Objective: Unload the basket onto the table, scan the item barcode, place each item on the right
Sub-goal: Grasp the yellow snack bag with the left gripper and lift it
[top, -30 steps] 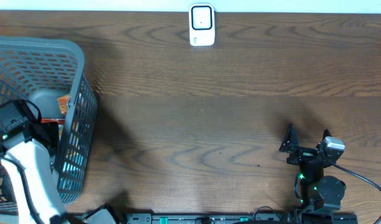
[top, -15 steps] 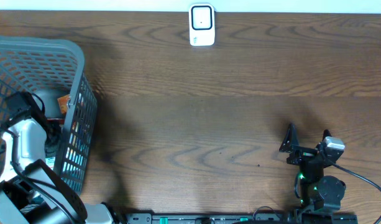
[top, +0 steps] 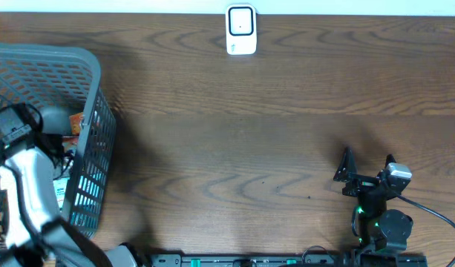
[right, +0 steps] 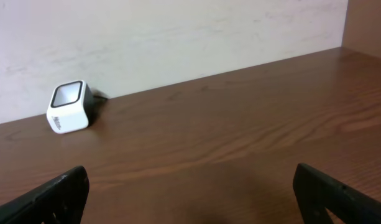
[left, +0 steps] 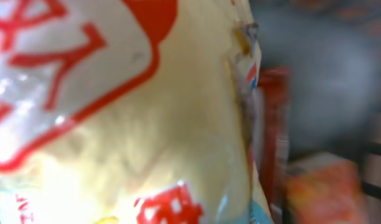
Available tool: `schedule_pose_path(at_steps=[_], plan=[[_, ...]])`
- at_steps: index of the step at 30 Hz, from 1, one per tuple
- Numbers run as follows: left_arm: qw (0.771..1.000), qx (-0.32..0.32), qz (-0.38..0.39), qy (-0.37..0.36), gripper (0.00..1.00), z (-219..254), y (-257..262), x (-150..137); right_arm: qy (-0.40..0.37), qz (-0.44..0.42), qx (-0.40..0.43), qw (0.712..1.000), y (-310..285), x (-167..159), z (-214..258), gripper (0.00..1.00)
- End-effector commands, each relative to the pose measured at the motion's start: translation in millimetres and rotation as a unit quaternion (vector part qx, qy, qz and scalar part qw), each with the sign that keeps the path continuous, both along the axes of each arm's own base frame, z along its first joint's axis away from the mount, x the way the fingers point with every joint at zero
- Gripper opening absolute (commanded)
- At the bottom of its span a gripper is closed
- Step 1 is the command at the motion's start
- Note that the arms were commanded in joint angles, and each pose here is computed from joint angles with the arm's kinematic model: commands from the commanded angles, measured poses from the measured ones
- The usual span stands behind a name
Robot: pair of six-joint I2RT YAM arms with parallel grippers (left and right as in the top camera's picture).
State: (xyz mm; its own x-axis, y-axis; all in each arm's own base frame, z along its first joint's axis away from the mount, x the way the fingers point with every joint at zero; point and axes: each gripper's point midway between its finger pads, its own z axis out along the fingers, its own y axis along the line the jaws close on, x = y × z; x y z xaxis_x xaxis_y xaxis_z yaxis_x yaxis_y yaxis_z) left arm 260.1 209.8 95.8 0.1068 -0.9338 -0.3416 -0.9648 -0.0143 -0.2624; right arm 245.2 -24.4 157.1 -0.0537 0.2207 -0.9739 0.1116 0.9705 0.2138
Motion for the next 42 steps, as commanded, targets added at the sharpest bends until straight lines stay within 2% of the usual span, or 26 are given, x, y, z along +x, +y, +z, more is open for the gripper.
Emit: schedule_pose_path(at_steps=[1, 8, 13, 17, 19, 22, 25, 31, 37, 40, 42], plan=[[0.998, 0.047, -0.007, -0.05, 0.07, 44, 4, -1, 0.0, -0.009, -0.007, 1.0, -4, -1, -1, 0.99], [0.983, 0.091, -0.025, -0.16, 0.07, 110, -7, 3, 0.0, -0.009, -0.007, 1.0, -4, -1, -1, 0.99], [0.945, 0.156, -0.049, -0.282, 0.07, 186, -20, 1, 0.0, -0.009, -0.007, 1.0, -4, -1, -1, 0.99], [0.893, 0.205, -0.093, -0.39, 0.07, 254, -48, -8, 0.0, -0.009, -0.007, 1.0, -4, -1, -1, 0.99], [0.859, 0.214, -0.135, -0.444, 0.07, 285, -71, -10, 0.0, -0.009, -0.007, 1.0, -4, -1, -1, 0.99], [0.804, 0.205, -0.224, -0.511, 0.07, 320, -112, -5, 0.0, -0.009, -0.007, 1.0, -4, -1, -1, 0.99], [0.747, 0.168, -0.328, -0.554, 0.07, 339, -162, 7, 0.0, -0.009, -0.007, 1.0, -4, -1, -1, 0.99], [0.693, 0.102, -0.467, -0.539, 0.07, 320, -238, 35, 0.0, -0.009, -0.007, 1.0, -4, -1, -1, 0.99], [0.625, 0.037, -0.622, -0.47, 0.07, 261, -340, 64, 0.0, -0.009, -0.007, 1.0, -4, -1, -1, 0.99], [0.615, 0.001, -0.669, -0.417, 0.07, 216, -388, 76, 0.0, -0.009, -0.007, 1.0, -4, -1, -1, 0.99], [0.621, -0.013, -0.691, -0.371, 0.07, 177, -417, 83, 0.0, -0.009, -0.007, 1.0, -4, -1, -1, 0.99]])
